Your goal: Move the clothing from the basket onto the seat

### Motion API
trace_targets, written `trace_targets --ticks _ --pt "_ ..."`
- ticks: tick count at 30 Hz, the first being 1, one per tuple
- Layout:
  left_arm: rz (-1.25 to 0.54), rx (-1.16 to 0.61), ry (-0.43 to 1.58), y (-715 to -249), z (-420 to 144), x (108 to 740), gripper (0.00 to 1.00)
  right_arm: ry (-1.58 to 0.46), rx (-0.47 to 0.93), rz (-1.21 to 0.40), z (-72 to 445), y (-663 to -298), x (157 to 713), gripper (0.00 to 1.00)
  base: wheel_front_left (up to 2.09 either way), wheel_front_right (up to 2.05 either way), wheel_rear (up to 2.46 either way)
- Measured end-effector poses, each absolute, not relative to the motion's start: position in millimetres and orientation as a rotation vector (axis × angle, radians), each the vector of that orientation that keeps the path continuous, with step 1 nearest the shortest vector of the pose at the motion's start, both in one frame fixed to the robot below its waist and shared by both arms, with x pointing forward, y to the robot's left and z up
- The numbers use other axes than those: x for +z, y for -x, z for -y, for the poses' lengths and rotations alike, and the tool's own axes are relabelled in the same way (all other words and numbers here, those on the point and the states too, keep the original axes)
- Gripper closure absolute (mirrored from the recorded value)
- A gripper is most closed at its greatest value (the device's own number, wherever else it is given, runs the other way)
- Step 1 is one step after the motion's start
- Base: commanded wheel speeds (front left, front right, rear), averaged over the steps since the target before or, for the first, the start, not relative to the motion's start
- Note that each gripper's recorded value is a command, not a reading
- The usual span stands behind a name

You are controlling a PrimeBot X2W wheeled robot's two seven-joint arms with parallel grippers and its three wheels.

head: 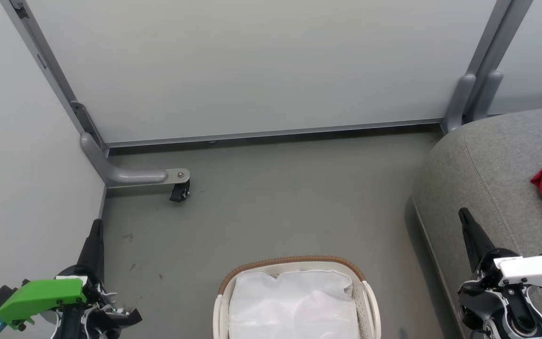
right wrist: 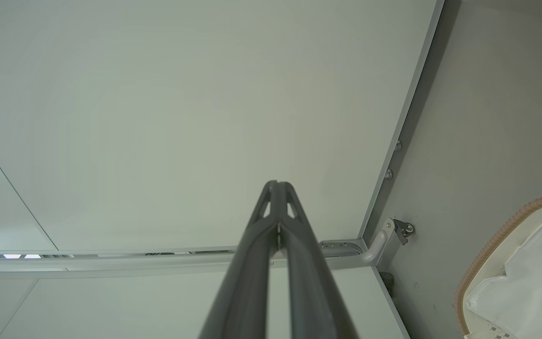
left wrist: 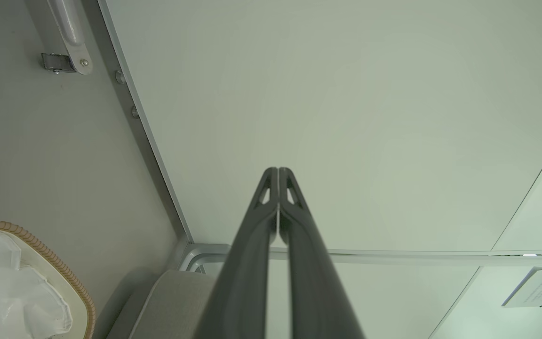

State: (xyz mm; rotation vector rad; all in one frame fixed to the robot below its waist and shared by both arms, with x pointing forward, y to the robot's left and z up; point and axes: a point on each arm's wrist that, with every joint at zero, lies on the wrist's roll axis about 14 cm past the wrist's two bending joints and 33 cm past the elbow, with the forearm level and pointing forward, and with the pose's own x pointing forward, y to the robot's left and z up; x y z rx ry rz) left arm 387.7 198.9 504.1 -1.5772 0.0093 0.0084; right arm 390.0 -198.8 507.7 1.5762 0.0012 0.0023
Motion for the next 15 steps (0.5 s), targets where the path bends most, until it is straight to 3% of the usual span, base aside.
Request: trace_targets --ticks 15 --pt "-0.009 0.008 1.577 -387.7 -198.8 504.1 1.00 -1.576 0.002 -0.001 198.8 -390.0 507.8 1.00 0.00 0.00 0.00"
